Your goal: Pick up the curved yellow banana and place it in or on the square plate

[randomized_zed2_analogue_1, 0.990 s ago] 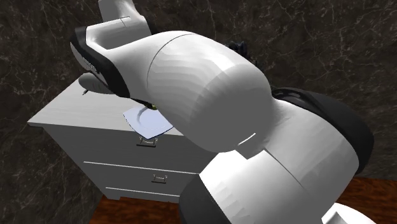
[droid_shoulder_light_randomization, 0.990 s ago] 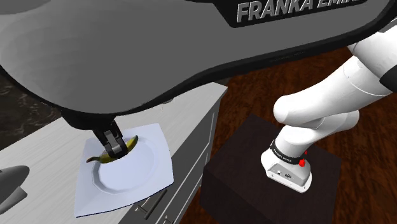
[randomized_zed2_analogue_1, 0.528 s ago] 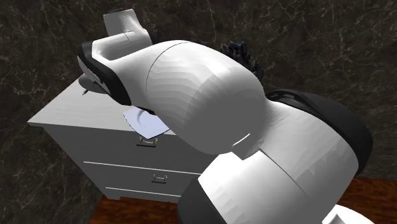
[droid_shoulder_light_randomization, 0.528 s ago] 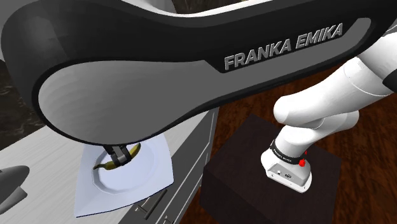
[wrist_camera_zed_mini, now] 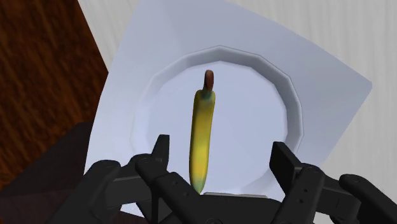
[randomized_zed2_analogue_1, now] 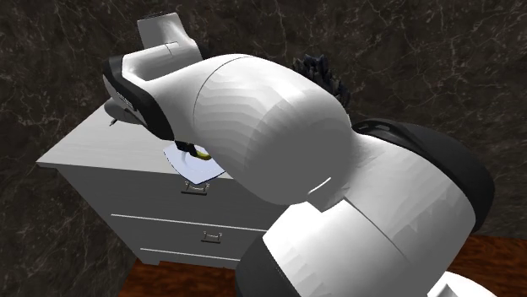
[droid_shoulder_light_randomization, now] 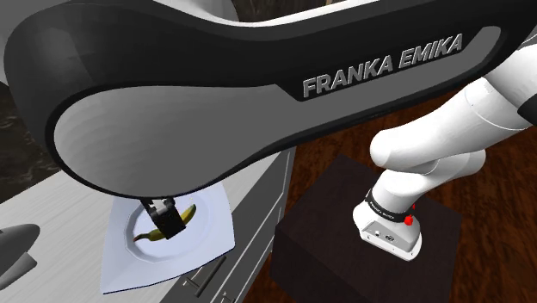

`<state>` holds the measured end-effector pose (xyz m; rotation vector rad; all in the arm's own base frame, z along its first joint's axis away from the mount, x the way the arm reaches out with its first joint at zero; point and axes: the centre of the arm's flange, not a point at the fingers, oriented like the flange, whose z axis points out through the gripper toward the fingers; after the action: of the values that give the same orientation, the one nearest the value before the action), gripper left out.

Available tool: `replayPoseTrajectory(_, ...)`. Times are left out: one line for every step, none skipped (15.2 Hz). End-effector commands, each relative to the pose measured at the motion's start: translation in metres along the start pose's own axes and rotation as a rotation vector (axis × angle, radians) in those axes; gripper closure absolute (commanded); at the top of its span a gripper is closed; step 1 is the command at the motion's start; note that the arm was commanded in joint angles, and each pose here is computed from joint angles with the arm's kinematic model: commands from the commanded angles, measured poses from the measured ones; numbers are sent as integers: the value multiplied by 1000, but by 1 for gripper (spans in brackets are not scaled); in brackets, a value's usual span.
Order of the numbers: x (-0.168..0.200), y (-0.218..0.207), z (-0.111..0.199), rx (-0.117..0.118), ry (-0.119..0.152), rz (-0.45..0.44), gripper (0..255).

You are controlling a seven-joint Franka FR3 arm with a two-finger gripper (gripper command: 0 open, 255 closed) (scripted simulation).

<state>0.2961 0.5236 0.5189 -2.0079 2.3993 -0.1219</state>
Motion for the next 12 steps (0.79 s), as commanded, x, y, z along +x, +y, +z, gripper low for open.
replayPoseTrajectory(0, 0, 0, 0, 0, 0, 0)
replayPoseTrajectory(0, 0, 0, 0, 0, 0, 0)
replayPoseTrajectory(0, 0, 0, 0, 0, 0, 0)
replayPoseTrajectory(0, 0, -13, 0, 0, 0, 0)
replayPoseTrajectory(0, 0, -26, 0, 0, 0, 0)
replayPoseTrajectory(0, 0, -40, 0, 0, 0, 0)
replayPoseTrajectory(0, 0, -50, 0, 0, 0, 0)
replayPoseTrajectory(0, 0, -50, 0, 0, 0, 0)
replayPoseTrajectory(0, 0, -50, 0, 0, 0, 0)
replayPoseTrajectory(0, 0, -50, 0, 0, 0, 0)
replayPoseTrajectory(0, 0, -50, 0, 0, 0, 0)
replayPoseTrajectory(0, 0, -50, 0, 0, 0, 0)
